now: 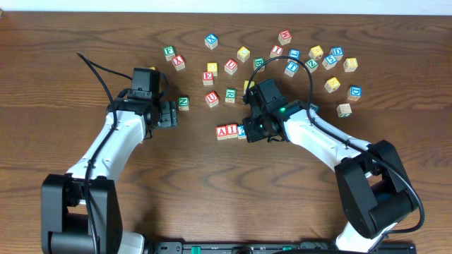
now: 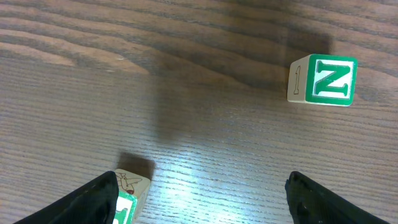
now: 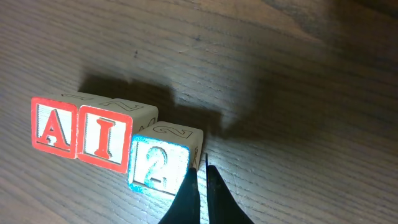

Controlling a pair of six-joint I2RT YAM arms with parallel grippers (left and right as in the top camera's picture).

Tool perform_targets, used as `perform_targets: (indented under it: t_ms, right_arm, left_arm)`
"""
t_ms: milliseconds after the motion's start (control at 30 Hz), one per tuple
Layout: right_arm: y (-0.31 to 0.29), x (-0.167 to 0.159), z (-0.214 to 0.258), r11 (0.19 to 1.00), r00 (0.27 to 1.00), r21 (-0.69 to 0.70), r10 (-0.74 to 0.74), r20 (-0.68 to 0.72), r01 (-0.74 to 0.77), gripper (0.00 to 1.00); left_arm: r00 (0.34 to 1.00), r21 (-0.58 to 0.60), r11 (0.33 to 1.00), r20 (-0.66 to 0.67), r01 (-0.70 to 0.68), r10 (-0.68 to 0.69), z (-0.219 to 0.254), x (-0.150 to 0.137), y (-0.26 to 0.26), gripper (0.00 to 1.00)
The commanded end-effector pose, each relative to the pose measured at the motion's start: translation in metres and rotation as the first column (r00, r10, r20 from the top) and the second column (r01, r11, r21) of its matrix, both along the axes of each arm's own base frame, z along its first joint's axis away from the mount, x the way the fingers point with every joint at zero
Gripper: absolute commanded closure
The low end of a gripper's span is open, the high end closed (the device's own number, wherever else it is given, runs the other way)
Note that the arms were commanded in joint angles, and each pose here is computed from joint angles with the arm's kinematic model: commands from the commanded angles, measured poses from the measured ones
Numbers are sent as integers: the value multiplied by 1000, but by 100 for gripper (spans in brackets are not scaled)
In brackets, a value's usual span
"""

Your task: Spell out AI2

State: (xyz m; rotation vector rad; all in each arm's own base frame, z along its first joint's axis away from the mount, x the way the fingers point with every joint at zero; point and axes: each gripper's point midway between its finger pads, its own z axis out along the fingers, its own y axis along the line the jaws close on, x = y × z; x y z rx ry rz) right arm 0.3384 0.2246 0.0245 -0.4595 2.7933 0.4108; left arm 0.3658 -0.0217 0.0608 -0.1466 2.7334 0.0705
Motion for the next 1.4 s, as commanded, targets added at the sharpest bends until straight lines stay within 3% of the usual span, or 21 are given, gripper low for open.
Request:
perform_targets:
  t_ms: [0,300,567,833,1367]
  right_arm:
    - [4,-3,-2,1000,1000,4,2,-9,-1,99]
    - [2,-2,-3,1000,1000,-9,-2,-5,2,99]
    - [-21,21,-2,991,993,-107,-67,95,77,99]
    - [-19,48,10,993,977,-46,-100,189,110,99]
    - [4,64,31,998,966,50,-59,253,48,99]
  left_arm:
    - [1000,14,1000,2,-4,4,0,4,3,16]
    - [1000,14,1000,3,-4,4,0,4,3,16]
    - [1000,14,1000,6,-4,4,0,5,3,16]
    - [1000,14,1000,4,-4,4,-1,4,3,15]
    - [1000,14,1000,4,-4,4,-1,4,3,16]
